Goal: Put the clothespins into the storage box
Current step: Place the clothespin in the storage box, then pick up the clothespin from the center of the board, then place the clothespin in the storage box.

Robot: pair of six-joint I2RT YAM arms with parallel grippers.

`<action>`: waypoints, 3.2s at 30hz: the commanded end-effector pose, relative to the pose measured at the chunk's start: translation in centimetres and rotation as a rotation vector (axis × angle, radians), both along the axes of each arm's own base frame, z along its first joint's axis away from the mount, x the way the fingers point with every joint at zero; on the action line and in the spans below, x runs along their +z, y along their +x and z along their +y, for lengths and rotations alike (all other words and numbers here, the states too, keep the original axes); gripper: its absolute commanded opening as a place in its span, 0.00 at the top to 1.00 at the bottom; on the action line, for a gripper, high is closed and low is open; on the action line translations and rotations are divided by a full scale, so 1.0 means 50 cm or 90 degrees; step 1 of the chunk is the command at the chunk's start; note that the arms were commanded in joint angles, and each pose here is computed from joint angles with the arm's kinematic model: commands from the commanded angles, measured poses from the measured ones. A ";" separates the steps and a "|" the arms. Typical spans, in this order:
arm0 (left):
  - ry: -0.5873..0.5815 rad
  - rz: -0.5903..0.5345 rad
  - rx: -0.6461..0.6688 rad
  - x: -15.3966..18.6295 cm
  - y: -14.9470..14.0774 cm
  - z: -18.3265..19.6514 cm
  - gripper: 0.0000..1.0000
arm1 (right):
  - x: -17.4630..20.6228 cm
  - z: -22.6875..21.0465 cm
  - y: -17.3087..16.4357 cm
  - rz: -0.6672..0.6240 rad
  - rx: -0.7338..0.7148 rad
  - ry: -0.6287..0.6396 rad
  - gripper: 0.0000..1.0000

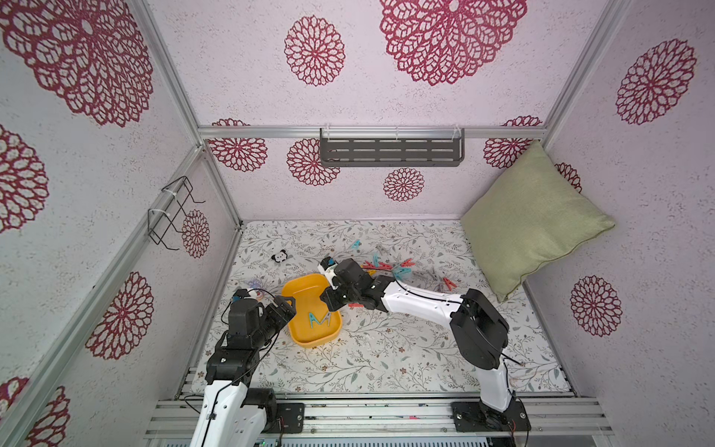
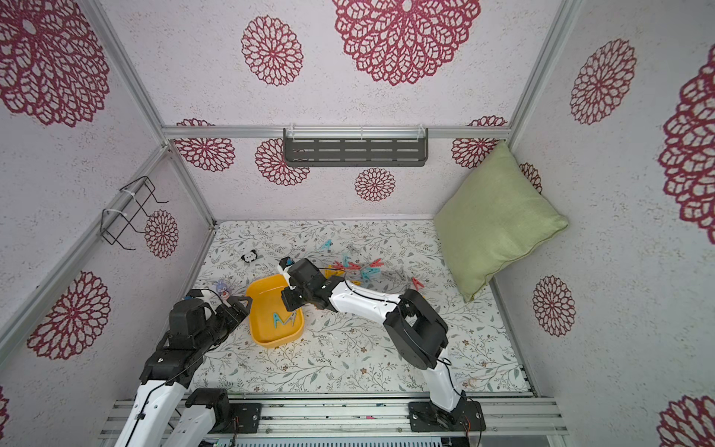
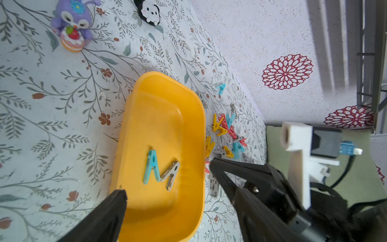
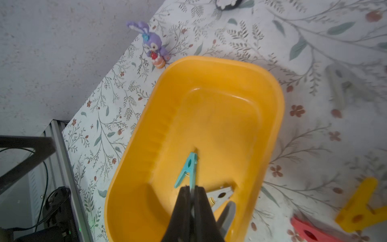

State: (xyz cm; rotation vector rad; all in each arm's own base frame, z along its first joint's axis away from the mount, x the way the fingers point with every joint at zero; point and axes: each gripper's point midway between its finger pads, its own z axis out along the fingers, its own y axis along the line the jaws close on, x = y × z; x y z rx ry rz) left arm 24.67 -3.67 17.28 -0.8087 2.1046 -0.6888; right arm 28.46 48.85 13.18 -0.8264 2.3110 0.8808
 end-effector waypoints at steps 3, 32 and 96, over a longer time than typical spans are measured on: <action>-0.013 0.009 -0.018 -0.012 -0.013 -0.008 0.11 | 0.008 0.016 -0.011 0.010 0.024 -0.001 0.90; -0.063 0.040 -0.146 -0.062 0.056 -0.154 0.13 | -0.065 -0.262 0.080 -0.043 -0.089 -0.116 0.46; 0.004 0.009 0.021 0.025 0.023 0.021 0.03 | 0.030 -0.015 -0.047 -0.092 0.111 -0.071 0.95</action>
